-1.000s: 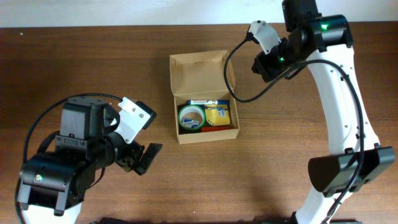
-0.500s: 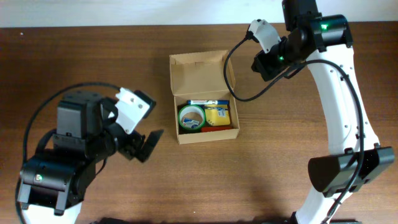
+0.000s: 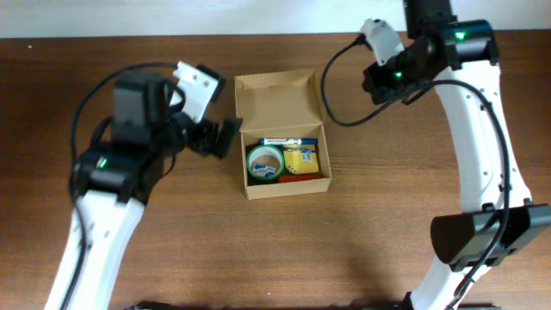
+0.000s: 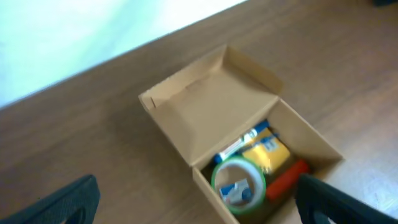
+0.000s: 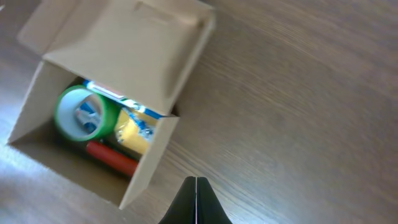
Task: Pack container
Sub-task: 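Move the left gripper up to the box lid's left edge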
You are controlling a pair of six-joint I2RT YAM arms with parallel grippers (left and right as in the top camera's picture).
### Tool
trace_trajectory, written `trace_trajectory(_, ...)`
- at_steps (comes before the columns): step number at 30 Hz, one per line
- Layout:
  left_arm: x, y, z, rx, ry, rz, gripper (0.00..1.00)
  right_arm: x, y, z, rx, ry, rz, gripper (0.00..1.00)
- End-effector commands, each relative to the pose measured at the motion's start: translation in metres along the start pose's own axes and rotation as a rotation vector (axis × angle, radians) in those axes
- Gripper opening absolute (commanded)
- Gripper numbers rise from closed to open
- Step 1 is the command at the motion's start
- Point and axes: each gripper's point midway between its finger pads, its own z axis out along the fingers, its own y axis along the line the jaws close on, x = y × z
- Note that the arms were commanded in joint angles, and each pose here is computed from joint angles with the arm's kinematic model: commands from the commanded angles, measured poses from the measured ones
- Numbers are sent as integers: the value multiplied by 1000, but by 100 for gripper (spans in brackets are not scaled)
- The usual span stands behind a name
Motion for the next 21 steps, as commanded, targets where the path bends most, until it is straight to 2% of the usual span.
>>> trace_trajectory(1, 6, 17, 33, -6, 32, -148, 99, 3, -18, -11, 41, -20, 95, 4)
trace_trajectory(7, 3, 9, 74, 148, 10, -170, 99, 7, -32, -2, 10, -15, 143, 4)
trace_trajectory(8, 3, 12, 78, 140, 4, -167, 89, 8, -33, 2, 1, -9, 148, 4)
trace_trajectory(9, 3, 15, 82, 129, 1, -166, 74, 9, -36, 8, -6, 0, 155, 4)
trace_trajectory(13, 4, 25, 95, 106, -1, -190, 39, 11, -39, 34, -49, 36, 172, 4)
trace_trajectory(14, 7, 31, 97, 85, 6, -209, 18, 11, -40, 40, -60, 42, 176, 4)
trace_trajectory(15, 11, 40, 100, 44, 18, -238, 6, 11, -40, 50, -81, 49, 182, 4)
trace_trajectory(18, 22, 60, 106, -45, 45, -318, 2, 13, -43, 69, -108, 69, 192, 4)
trace_trajectory(21, 33, 73, 112, -80, 70, -348, 2, 15, -47, 87, -120, 86, 200, 4)
